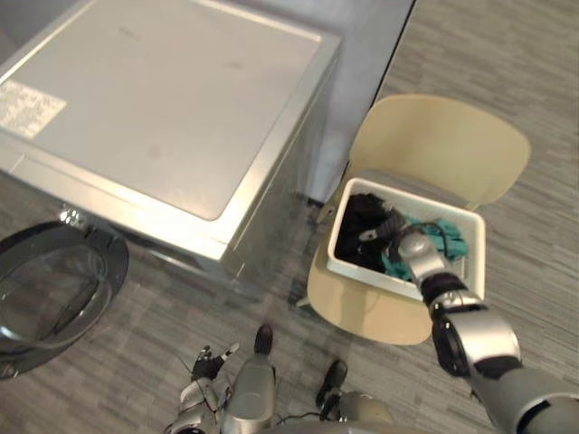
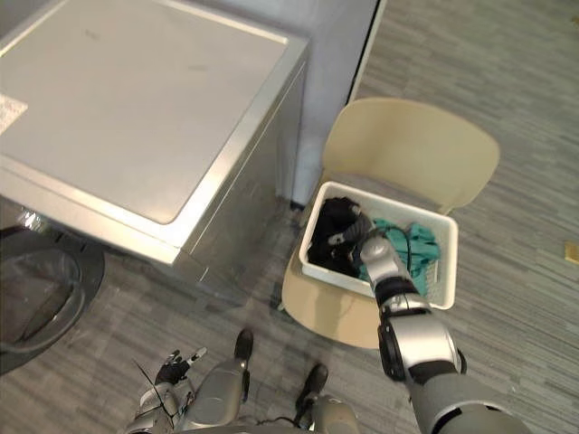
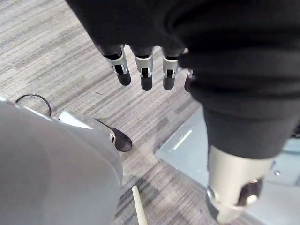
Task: Pick up the laundry basket with both hands and put the clothes into the washing machine.
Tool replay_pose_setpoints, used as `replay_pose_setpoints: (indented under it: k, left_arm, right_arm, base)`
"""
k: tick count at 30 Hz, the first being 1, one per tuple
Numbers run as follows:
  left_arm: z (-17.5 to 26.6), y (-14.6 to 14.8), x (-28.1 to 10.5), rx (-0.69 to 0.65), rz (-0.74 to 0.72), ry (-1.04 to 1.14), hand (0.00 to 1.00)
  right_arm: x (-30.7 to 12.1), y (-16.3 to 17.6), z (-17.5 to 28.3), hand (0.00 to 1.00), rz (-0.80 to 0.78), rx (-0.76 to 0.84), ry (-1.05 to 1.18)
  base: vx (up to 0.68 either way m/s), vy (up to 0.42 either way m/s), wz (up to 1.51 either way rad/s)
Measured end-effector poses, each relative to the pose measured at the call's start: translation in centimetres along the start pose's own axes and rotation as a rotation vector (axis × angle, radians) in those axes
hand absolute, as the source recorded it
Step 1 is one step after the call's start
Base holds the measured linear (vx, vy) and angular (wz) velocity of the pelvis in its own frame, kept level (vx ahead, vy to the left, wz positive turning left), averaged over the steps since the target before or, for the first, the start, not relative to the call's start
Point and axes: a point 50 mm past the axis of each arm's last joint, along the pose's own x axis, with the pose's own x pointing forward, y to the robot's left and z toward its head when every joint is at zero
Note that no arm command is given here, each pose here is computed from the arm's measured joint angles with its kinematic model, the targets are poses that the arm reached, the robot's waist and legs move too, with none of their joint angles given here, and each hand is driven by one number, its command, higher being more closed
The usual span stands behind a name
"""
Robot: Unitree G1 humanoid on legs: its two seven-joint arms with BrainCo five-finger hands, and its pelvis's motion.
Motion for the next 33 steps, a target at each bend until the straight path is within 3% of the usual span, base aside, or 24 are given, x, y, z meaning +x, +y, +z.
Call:
replay_pose_setpoints:
  k: [5,12,33]
  left_arm:
    - [1.2,-1.5,-0.2,-0.045,-0.050,-0.071,0.00]
    - [3.3,-4.2,-0.7,-0.056,-0.159,-0.171,0.00]
    - [3.9,-7.2,-1.7,-0.045,-0.298,-0.205,0.00]
  right_arm:
    - [0.3,-5.3,3.4,0.00,-0.163,0.131,-0.070]
    - [0.1,-7.8,3.9,0.00,-0.227,0.058,-0.061]
    - [-0.2,-10.5,0.7,0.00,-0.210,-0.106,0.069]
  base:
    - [-0.10,0.003,0.24]
    - [0.03,0.004,0.03]
    - [0.02,0.015,-0.03]
